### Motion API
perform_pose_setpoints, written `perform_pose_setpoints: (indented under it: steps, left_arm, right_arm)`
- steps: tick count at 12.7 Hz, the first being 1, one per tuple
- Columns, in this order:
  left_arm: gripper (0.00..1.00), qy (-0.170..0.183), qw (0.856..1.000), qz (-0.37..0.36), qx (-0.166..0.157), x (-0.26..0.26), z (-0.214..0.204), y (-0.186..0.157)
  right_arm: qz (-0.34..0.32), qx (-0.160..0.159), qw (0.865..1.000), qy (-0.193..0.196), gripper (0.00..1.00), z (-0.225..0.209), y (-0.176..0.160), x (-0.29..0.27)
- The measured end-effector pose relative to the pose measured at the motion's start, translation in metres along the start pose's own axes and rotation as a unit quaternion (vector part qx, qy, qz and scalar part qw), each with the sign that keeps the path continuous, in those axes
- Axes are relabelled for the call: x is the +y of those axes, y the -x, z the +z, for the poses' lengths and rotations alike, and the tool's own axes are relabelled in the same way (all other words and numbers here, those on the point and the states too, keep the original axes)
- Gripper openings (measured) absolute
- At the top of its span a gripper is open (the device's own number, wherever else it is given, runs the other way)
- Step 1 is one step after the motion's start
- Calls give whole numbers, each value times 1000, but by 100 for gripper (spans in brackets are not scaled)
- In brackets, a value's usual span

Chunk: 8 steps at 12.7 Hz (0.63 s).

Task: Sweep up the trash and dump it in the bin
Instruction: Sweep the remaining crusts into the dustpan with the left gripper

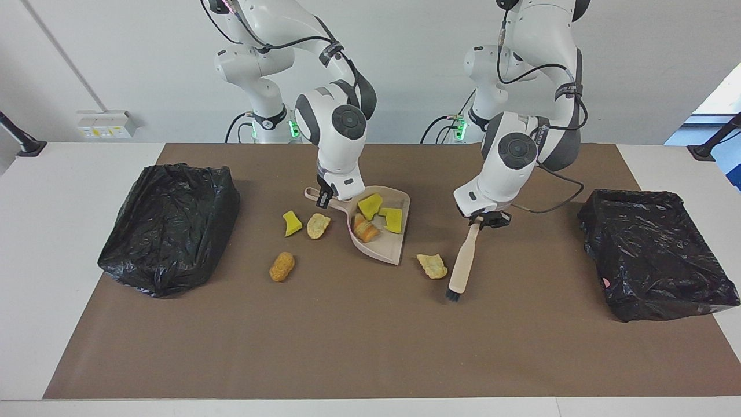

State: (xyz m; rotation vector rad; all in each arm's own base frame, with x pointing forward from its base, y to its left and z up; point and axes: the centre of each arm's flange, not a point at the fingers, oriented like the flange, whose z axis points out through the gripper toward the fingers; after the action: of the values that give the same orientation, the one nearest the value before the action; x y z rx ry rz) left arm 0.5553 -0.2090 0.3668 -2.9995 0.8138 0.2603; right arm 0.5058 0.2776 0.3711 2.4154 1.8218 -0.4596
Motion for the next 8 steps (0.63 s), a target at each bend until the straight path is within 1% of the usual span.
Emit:
perform_pose_setpoints:
  steps: [2,5,8]
  left_arm:
    - [26,1,1000,12,-5,5,4,0]
    - [26,2,999,27,-22,21,18,5]
    - [26,7,998,48,-28,57,21,10]
  right_arm:
    - [1,-1,1000,-1,32,0,-2,-2]
    - [15,-1,1000,0,32,-1,-3,-2]
    - [24,-1,1000,1,32,-1,-3,-2]
